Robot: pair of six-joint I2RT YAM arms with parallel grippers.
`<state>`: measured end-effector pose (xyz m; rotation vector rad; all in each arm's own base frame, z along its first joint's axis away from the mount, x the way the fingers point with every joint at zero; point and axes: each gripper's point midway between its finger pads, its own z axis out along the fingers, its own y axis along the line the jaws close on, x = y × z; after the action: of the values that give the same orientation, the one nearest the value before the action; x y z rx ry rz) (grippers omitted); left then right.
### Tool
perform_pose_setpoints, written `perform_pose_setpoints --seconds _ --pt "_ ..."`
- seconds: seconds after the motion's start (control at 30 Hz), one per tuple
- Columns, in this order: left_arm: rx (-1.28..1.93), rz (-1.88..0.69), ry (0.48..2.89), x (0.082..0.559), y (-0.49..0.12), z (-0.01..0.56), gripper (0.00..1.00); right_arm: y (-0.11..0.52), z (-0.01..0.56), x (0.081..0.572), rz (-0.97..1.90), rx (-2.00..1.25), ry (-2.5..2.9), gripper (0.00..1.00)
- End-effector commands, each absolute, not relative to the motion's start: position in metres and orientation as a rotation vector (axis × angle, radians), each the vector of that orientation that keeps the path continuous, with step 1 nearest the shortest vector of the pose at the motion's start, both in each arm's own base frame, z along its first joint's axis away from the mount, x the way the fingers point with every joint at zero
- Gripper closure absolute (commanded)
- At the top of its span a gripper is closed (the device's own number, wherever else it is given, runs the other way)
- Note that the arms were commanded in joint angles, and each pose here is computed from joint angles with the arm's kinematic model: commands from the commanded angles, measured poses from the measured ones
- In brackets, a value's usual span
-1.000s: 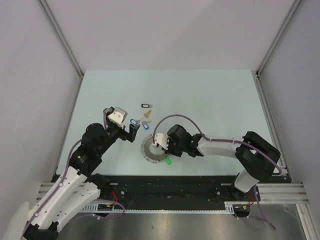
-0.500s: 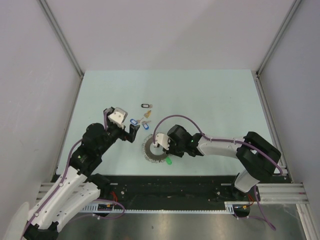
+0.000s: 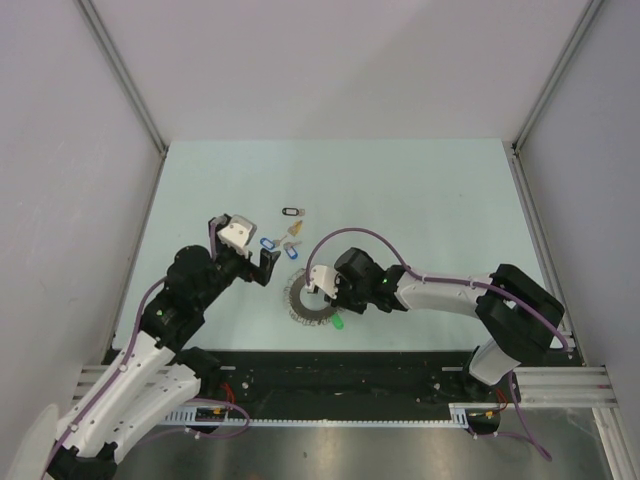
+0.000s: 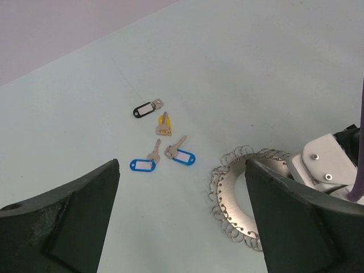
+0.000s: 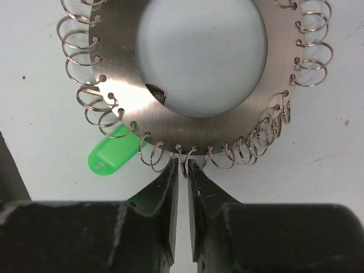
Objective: Put the keys on the keyring
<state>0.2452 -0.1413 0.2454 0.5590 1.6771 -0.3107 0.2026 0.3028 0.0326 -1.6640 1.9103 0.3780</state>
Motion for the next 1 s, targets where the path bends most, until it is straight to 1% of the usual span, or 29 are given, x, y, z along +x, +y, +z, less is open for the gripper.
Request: perform_pose_setpoints --seconds 0.0,0.07,0.17,0.4,0.6,0.87,0.97 --pt "0.582 -0.319 1.654 0.245 -0.145 0.251 0.04 0.32 0.055 0.206 0.426 -1.646 1.847 0.87" --pt "0.586 -0.324 1.653 0.245 -0.145 0.252 0.04 0.319 0.055 0.207 0.429 -1.645 1.848 0.94" --pt "0.592 -0.328 1.657 0.245 -0.147 0.25 0.04 0.32 0.057 0.205 0.432 -1.651 1.839 1.0" --pt "0.61 -0.348 1.661 0.243 -0.151 0.249 0.04 0.324 0.076 0.203 0.469 -1.634 1.798 1.0" --pt "0.695 -0.42 1.659 0.237 -0.166 0.243 0.05 0.331 0.13 0.208 0.52 -1.546 1.651 1.0" --pt "0.922 -0.68 1.587 0.215 -0.212 0.243 0.08 0.333 0.224 0.207 0.617 -1.399 1.384 1.0" --pt "0.991 -0.77 1.55 0.207 -0.226 0.249 0.1 0.332 0.242 0.205 0.645 -1.371 1.329 1.0"
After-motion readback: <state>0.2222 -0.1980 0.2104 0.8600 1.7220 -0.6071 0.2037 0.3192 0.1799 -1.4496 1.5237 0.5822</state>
